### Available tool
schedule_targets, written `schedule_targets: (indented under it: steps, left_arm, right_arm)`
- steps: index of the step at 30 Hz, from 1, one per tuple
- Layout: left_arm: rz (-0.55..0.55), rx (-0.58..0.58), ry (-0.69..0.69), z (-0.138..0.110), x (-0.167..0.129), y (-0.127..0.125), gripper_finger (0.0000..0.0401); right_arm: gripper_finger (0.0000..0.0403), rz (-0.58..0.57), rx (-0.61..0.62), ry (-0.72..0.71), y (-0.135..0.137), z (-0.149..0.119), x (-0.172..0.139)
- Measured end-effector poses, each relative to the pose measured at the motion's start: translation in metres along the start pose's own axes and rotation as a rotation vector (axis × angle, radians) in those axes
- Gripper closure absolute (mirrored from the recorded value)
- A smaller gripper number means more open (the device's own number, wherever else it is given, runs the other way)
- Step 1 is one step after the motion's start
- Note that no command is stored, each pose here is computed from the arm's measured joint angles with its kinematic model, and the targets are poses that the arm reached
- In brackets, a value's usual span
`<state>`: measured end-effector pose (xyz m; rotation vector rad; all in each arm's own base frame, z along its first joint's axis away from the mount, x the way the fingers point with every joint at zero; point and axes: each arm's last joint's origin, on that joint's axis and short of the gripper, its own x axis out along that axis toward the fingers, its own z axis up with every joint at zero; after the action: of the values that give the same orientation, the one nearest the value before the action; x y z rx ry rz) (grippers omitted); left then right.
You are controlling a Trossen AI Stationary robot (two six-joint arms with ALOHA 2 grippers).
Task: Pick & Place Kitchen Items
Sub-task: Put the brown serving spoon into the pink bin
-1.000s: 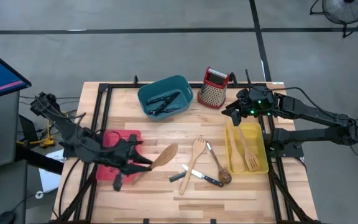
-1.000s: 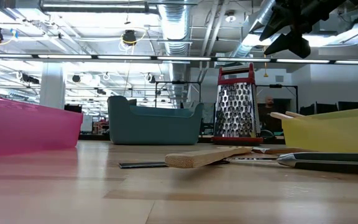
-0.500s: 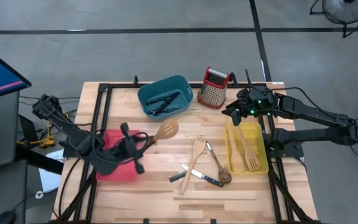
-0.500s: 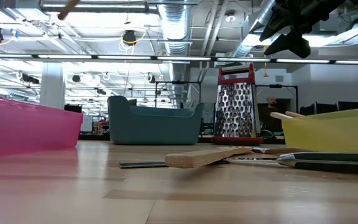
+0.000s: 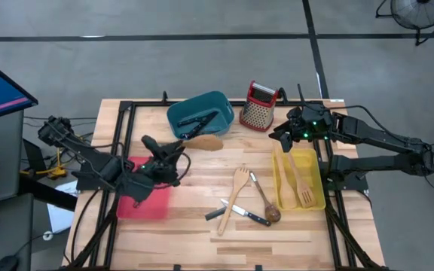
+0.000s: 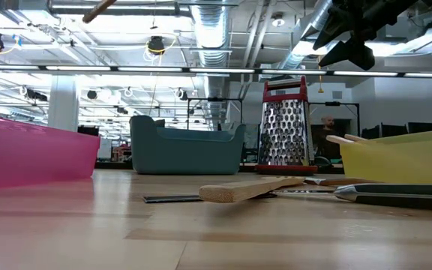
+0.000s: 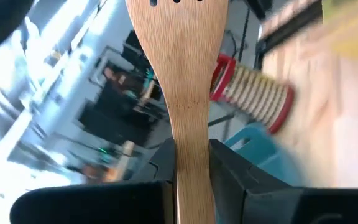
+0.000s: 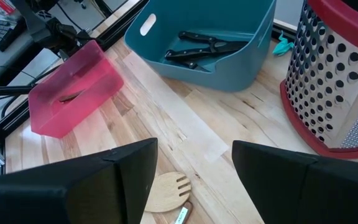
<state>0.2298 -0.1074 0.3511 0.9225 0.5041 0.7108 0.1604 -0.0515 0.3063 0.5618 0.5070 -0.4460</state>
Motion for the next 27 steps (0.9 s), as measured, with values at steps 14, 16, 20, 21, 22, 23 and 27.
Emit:
schedule_targets:
  steps: [14, 16, 20, 21, 22, 23, 27]
  left_arm:
    - [-0.062, 0.763, -0.051, -0.001, 0.012, 0.000, 0.0356]
    - [-0.089, 0.828, -0.076, -0.001, 0.018, 0.001, 0.0355]
    - [-0.127, 1.022, -0.140, -0.002, 0.027, 0.001, 0.0354]
    - [-0.132, 1.080, -0.155, -0.003, 0.029, 0.001, 0.0354]
    - [-0.137, 1.133, -0.175, -0.003, 0.031, 0.002, 0.0353]
    - [-0.143, 1.192, -0.197, -0.003, 0.034, 0.002, 0.0351]
    - [-0.156, 1.429, -0.296, -0.005, 0.045, 0.003, 0.0351]
  right_arm:
    - [0.0182, 0.000, 0.008, -0.001, 0.000, 0.000, 0.000]
    - [0.0182, 0.000, 0.008, -0.001, 0.000, 0.000, 0.000]
    - [0.0182, 0.000, 0.008, -0.001, 0.000, 0.000, 0.000]
    - [0.0182, 0.000, 0.008, -0.001, 0.000, 0.000, 0.000]
    - [0.0182, 0.000, 0.008, -0.001, 0.000, 0.000, 0.000]
    - [0.0182, 0.000, 0.008, -0.001, 0.000, 0.000, 0.000]
    - [0.0182, 0.001, 0.007, 0.000, 0.000, 0.000, 0.000]
